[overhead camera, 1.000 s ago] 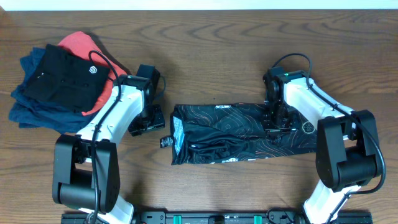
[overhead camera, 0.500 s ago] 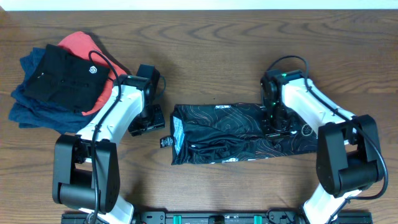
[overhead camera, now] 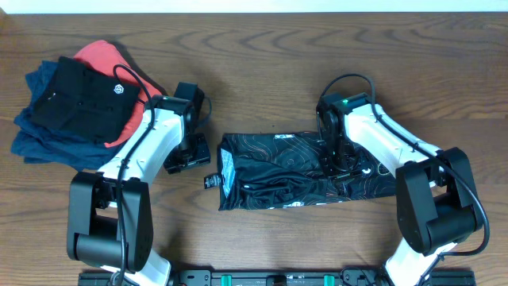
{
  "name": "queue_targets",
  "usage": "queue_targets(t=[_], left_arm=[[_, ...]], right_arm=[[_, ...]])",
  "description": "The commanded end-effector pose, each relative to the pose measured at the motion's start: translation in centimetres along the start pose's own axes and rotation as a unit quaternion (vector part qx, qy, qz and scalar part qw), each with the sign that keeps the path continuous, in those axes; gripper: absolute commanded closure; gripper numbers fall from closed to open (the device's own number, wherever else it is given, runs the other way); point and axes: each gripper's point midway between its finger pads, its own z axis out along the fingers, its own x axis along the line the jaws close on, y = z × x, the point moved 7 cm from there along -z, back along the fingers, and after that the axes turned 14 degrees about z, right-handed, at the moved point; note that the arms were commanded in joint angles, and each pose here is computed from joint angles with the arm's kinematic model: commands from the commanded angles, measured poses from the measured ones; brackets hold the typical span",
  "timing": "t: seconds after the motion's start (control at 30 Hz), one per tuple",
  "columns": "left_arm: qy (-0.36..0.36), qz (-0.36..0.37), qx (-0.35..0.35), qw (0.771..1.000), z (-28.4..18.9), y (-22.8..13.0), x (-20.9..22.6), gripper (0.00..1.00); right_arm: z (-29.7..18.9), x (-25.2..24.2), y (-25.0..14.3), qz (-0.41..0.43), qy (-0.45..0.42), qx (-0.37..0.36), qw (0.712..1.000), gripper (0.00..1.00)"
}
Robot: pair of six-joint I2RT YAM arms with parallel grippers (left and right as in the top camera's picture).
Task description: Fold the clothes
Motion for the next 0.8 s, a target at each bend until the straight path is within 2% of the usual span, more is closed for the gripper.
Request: queue_targets(t=[0.0,0.13,0.2,0.23,0.27,0.3,0.43,0.5,0.77], left_arm=[[-0.004,0.000,-0.008,1.000,-0.5,0.3,0.1,0.46],[-0.015,0.003,-0.004,1.000,-0.5,0.2,-0.2,0.36],[-0.042,0.023,0.001,0.999,-0.5,0.2,-0.7,0.36],[-0.059,0.037,0.003,0.998,-0.5,0.1,-1.1,0.35],[-0.070,0.046,0.004,0.996,-0.5,0.1,-1.3,0.34],[-0.080,0.053,0.005,0.995,-0.5,0.0,-1.5,0.32],[-0.087,0.072,0.009,0.994,0.3,-0.4,-1.6,0.21],[-0.099,0.076,0.013,0.992,1.0,-0.7,-1.8,0.19],[-0.239,0.113,-0.012,0.965,3.8,-1.6,-4.4,0.05]], right_arm=[[-2.0,-0.8,0.5,0.039,-0.020,-0.048,0.998,0.80],[-5.7,-2.2,1.0,0.076,-0.019,-0.126,0.989,0.80],[-7.8,-3.0,1.2,0.094,-0.004,-0.172,0.981,0.76],[-8.9,-3.6,1.3,0.104,0.006,-0.196,0.975,0.67],[-9.7,-4.0,1.4,0.113,0.017,-0.217,0.970,0.39],[-10.3,-4.5,1.5,0.122,0.025,-0.233,0.964,0.27],[-11.4,-6.5,1.5,0.154,0.055,-0.253,0.954,0.26],[-11.1,-7.3,1.6,0.168,0.060,-0.244,0.953,0.25],[-10.6,-7.7,1.7,0.175,0.062,-0.231,0.955,0.21]])
